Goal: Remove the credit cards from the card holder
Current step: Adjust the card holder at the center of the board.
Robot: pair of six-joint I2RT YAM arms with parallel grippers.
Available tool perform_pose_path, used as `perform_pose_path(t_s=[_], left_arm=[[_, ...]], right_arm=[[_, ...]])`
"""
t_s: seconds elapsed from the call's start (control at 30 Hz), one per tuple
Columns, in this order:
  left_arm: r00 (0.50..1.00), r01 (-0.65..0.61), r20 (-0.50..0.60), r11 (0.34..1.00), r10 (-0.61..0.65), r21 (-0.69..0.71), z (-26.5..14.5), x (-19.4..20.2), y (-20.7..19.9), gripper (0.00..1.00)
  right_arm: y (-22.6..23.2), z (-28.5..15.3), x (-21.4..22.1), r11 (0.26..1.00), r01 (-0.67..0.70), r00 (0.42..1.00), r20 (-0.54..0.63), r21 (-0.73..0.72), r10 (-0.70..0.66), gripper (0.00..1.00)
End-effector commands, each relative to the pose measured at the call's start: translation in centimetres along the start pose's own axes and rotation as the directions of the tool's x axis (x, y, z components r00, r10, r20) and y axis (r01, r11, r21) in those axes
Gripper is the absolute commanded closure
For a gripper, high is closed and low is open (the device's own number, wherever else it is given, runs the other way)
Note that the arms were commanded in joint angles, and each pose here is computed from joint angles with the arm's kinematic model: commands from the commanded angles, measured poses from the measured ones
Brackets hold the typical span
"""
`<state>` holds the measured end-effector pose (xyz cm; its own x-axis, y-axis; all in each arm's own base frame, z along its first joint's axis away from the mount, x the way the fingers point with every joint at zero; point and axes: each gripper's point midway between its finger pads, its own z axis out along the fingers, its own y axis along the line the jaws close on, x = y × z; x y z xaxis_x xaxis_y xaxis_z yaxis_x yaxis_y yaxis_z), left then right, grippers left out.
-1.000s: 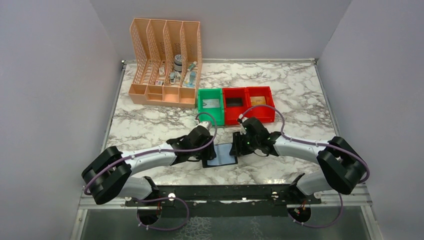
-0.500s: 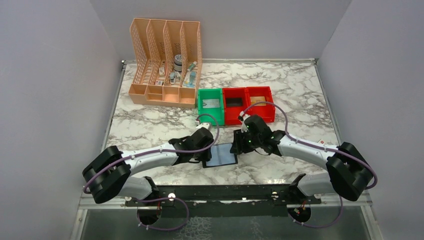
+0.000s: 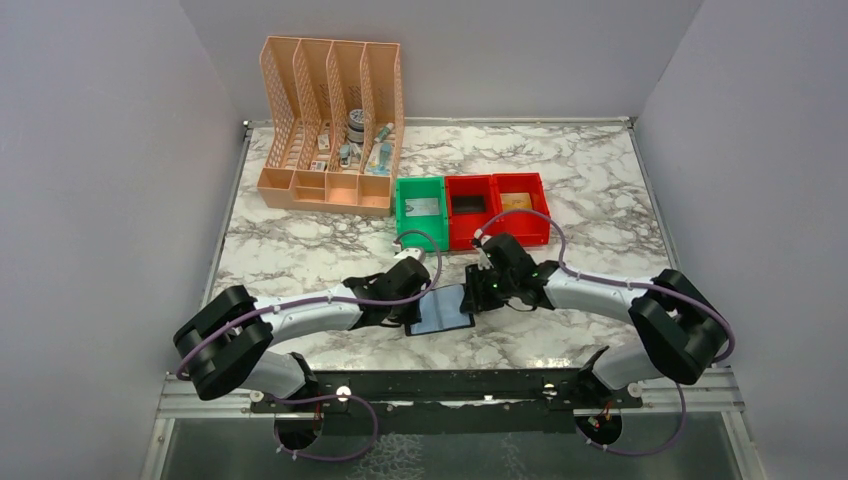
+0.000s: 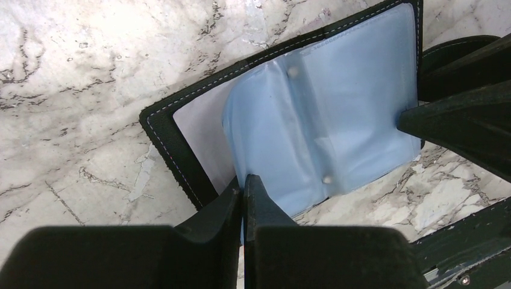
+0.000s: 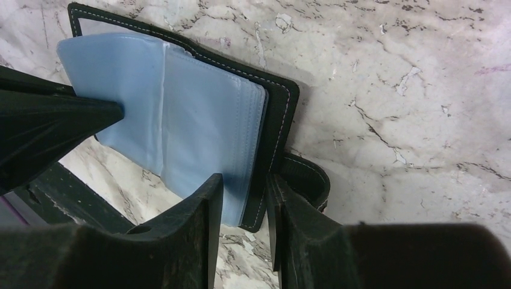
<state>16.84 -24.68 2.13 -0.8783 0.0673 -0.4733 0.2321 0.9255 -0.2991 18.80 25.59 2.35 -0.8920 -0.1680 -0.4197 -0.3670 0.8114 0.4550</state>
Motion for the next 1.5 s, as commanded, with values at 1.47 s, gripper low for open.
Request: perform_pose_path(t_s=[1.47], left_arm=[[0.998, -0.045, 0.050, 0.994, 0.050, -0.100, -0.6, -1.0, 1.2, 0.82]], right_arm=[[-0.3, -2.0, -2.4, 0.997, 0.007, 0.992, 0.128, 0.073, -0.016, 0.64]])
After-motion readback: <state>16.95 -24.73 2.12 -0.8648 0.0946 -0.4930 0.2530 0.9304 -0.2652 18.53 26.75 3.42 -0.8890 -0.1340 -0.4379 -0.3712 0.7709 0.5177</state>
